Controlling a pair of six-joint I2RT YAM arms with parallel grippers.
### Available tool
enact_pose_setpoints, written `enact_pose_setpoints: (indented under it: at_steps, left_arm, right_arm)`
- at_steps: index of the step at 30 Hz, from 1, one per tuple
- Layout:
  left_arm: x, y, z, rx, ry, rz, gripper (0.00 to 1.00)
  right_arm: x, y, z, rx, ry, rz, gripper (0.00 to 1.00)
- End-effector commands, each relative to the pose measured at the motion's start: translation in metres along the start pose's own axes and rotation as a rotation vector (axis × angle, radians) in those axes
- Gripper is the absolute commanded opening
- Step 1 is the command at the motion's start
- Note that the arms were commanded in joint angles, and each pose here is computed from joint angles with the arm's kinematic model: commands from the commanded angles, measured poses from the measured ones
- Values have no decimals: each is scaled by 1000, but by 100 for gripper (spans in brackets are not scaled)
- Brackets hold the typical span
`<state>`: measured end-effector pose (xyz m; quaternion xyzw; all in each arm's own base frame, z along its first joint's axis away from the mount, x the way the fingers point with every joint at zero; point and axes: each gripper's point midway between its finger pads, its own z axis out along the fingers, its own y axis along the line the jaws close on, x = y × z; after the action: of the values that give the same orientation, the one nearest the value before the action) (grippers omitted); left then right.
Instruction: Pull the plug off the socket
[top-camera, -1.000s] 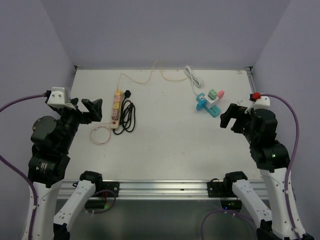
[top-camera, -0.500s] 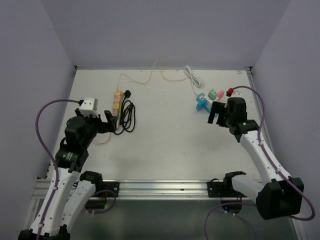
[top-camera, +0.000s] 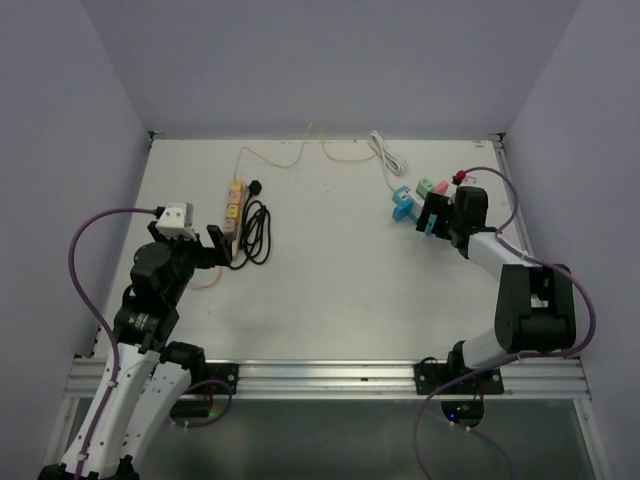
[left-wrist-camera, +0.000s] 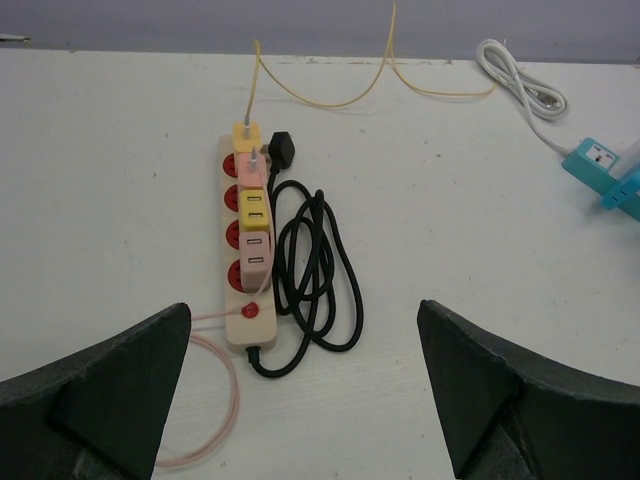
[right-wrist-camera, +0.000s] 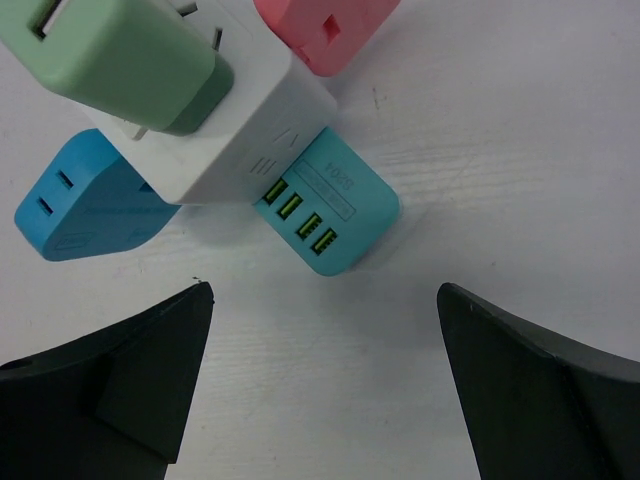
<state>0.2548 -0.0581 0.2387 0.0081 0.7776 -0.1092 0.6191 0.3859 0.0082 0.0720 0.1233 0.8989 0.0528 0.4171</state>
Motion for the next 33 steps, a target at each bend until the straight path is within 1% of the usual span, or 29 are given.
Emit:
enact_pose_setpoints:
  at_steps: [1, 5, 10, 16, 19, 20, 27, 28, 29, 30, 31, 33]
  left_arm:
    - [-15, 0, 2, -5, -66, 16, 99]
    - [-16, 3, 1, -20, -70, 14, 100]
    - [-15, 4, 2, -30, -65, 12, 100]
    - [-15, 4, 2, -29, -63, 13, 100]
    - [-14, 3, 2, -24, -61, 13, 100]
    - [-15, 3, 2, -24, -63, 13, 100]
    - [-13, 3, 3, -22, -59, 13, 100]
    - [-13, 3, 3, -22, -59, 13, 100]
    - [-13, 3, 3, -22, -59, 13, 100]
    - [-13, 3, 3, -22, -58, 13, 100]
    - [-12, 3, 3, -22, -56, 13, 100]
    - [-13, 2, 3, -19, -59, 13, 100]
  right_arm:
    - [-36, 18, 14, -117, -89, -30, 99]
    - [-28, 24, 29, -167, -39, -68, 99]
    - [-18, 13, 37, -127, -31, -104, 99]
    - [-17, 7, 46, -106, -42, -147, 99]
    - [-18, 16, 50, -165, -36, -176, 99]
    - [-13, 20, 53, -191, -16, -190, 99]
    - [0, 42, 48, -313, 39, -175, 99]
    - [9, 44, 46, -317, 51, -179, 99]
    - [2, 48, 41, -322, 19, -197, 99]
    - [5, 51, 40, -302, 17, -226, 99]
    - [8, 64, 36, -316, 14, -263, 99]
    - [13, 74, 31, -307, 20, -365, 99]
